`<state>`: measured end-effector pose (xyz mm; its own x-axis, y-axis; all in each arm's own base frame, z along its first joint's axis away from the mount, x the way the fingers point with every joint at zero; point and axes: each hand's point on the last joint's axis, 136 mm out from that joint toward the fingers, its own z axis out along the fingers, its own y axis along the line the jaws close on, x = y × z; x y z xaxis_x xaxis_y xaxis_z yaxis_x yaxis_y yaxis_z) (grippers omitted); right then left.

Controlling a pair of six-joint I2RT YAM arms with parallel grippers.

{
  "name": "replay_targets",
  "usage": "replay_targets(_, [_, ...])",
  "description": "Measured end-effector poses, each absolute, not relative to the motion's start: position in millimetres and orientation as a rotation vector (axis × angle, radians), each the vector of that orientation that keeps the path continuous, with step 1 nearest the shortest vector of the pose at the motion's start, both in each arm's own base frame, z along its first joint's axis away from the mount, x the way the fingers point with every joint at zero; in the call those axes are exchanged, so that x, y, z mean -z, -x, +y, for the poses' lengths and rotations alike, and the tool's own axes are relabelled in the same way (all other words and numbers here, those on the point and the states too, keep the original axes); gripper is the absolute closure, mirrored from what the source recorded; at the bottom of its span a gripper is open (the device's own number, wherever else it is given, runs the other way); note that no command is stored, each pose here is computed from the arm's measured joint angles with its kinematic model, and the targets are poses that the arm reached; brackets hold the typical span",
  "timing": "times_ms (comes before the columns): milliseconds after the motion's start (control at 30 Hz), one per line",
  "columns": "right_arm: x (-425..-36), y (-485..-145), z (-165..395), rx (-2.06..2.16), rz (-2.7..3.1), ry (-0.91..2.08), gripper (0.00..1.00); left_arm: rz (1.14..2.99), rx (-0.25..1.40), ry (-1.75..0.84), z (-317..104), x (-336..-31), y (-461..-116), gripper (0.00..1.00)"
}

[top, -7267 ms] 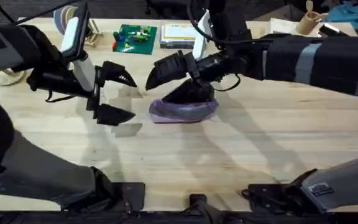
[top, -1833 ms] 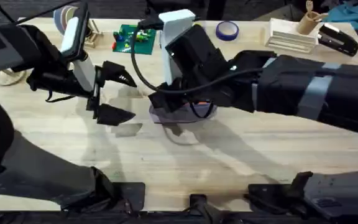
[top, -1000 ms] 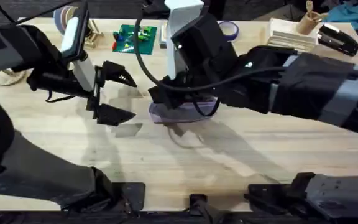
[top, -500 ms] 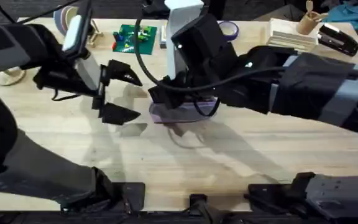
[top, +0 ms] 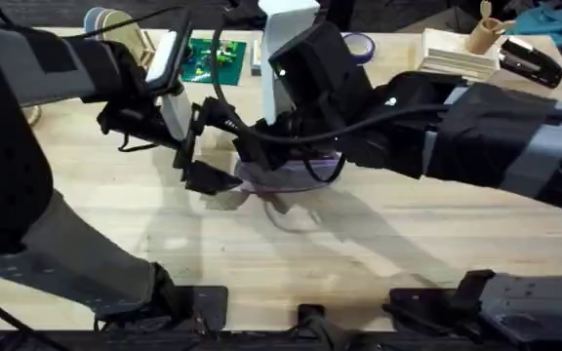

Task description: Unzip the bag, pick up the pens from the table one at a time and place them inside, then zip the bag closed.

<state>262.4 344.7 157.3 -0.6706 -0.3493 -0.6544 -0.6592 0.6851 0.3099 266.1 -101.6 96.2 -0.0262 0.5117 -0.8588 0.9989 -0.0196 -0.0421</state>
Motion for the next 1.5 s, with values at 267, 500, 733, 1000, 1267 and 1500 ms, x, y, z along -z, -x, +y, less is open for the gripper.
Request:
replay_targets(267, [-157, -262, 345, -0.727, 2.334, 0.773, 0.971, 1.629, 0.988, -1.615, -120, -94, -268, 0.088])
replay_targets(500, [-157, -263, 344, -0.723, 2.333, 0.77, 0.971, 1.643, 1.008, -1.617, -126, -93, -266, 0.947])
replay_targets(733, [-157, -265, 343, -0.718, 2.333, 0.765, 0.971, 1.653, 1.013, -1.61, -126, -93, -266, 0.956])
replay_targets(1000, [-157, -279, 331, -0.702, 2.346, 0.711, 0.971, 1.652, 1.013, -1.61, -126, -93, -267, 0.956])
replay_targets(1267, [-151, -293, 307, -0.728, 2.411, 0.648, 0.971, 1.649, 1.012, -1.607, -126, -93, -267, 0.957])
replay_targets(1500, [-135, -298, 267, -0.716, 2.537, 0.596, 0.971, 1.648, 1.011, -1.609, -127, -93, -267, 0.958])
